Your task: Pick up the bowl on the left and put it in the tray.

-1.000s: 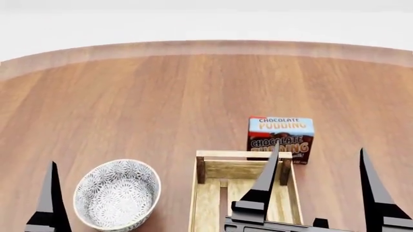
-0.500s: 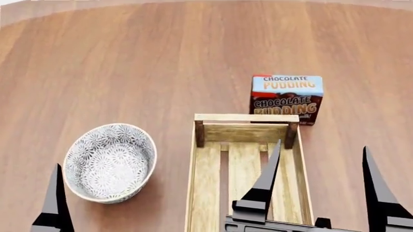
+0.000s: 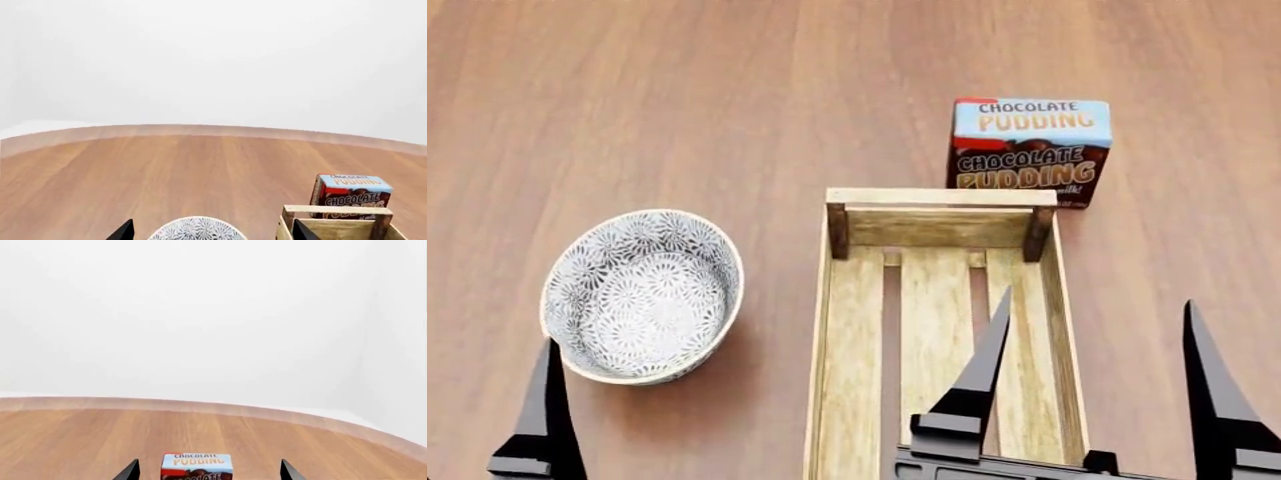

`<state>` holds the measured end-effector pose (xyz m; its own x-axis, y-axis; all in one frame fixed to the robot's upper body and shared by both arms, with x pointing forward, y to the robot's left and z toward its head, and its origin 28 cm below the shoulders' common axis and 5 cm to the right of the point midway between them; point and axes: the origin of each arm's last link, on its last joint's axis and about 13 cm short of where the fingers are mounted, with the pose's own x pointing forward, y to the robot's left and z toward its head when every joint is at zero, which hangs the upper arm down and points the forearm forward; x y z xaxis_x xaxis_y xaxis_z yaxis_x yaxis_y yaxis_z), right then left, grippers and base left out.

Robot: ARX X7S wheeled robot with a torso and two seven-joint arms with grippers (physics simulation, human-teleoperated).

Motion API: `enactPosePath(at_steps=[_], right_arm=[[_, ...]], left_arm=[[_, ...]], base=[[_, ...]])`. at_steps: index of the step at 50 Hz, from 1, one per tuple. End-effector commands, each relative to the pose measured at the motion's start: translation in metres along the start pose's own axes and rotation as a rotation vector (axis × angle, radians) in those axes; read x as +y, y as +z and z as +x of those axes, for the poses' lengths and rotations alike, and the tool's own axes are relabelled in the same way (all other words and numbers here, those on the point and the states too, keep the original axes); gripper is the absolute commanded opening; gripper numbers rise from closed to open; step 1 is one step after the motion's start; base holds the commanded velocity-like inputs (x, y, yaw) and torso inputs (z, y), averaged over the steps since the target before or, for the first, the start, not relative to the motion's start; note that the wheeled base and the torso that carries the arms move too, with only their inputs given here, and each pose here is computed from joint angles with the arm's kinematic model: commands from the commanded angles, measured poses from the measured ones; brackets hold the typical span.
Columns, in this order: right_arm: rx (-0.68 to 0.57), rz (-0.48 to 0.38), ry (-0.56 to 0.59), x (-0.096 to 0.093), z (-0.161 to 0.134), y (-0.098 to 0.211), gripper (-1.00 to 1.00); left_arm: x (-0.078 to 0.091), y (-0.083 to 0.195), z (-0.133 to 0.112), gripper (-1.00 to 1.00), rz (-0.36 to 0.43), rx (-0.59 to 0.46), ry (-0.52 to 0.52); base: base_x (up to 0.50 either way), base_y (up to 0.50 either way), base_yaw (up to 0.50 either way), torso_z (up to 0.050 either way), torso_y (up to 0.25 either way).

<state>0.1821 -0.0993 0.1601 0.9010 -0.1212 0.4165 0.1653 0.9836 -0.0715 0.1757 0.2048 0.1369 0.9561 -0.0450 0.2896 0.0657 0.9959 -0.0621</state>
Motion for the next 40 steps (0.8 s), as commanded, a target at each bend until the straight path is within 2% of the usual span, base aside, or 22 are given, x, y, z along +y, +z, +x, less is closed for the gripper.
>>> enactPosePath(at_steps=[1,6,11,16,19,22,23,25,40], right_arm=[[-0.006,0.004,-0.004,-0.002,0.0,0.002,1.0],[-0.008,0.005,-0.005,-0.002,-0.001,0.004,1.0],[-0.01,0.007,-0.005,-0.002,-0.001,0.005,1.0],[-0.013,0.009,-0.003,-0.002,0.0,0.006,1.0],[-0.015,0.012,-0.004,-0.003,-0.001,0.007,1.0],[-0.017,0.013,-0.005,-0.003,0.0,0.008,1.0],[-0.018,0.014,-0.006,-0.003,0.0,0.007,1.0],[-0.02,0.016,-0.006,-0.003,0.0,0.008,1.0],[-0.021,0.023,-0.002,-0.002,0.0,0.008,1.0]], left_arm=[[-0.006,0.002,0.007,1.0,-0.144,0.109,0.077],[-0.009,0.018,0.019,1.0,-0.262,0.175,0.119],[-0.009,0.019,0.032,1.0,-0.408,0.245,0.133],[-0.008,0.029,0.047,1.0,-0.437,0.268,0.18],[-0.007,0.027,0.055,1.0,-0.396,0.291,0.201],[-0.008,0.027,0.06,1.0,-0.363,0.302,0.184],[-0.008,0.024,0.065,1.0,-0.322,0.308,0.182],[-0.008,0.02,0.072,1.0,-0.31,0.329,0.17],[-0.004,0.008,0.112,1.0,-0.331,0.376,0.155]], base=[[0.0,0.0,0.0,0.0,0.0],[0.0,0.0,0.0,0.0,0.0],[0.0,0.0,0.0,0.0,0.0],[0.0,0.0,0.0,0.0,0.0],[0.0,0.0,0.0,0.0,0.0],[0.0,0.0,0.0,0.0,0.0],[0.0,0.0,0.0,0.0,0.0],[0.0,0.0,0.0,0.0,0.0],[0.0,0.0,0.0,0.0,0.0]])
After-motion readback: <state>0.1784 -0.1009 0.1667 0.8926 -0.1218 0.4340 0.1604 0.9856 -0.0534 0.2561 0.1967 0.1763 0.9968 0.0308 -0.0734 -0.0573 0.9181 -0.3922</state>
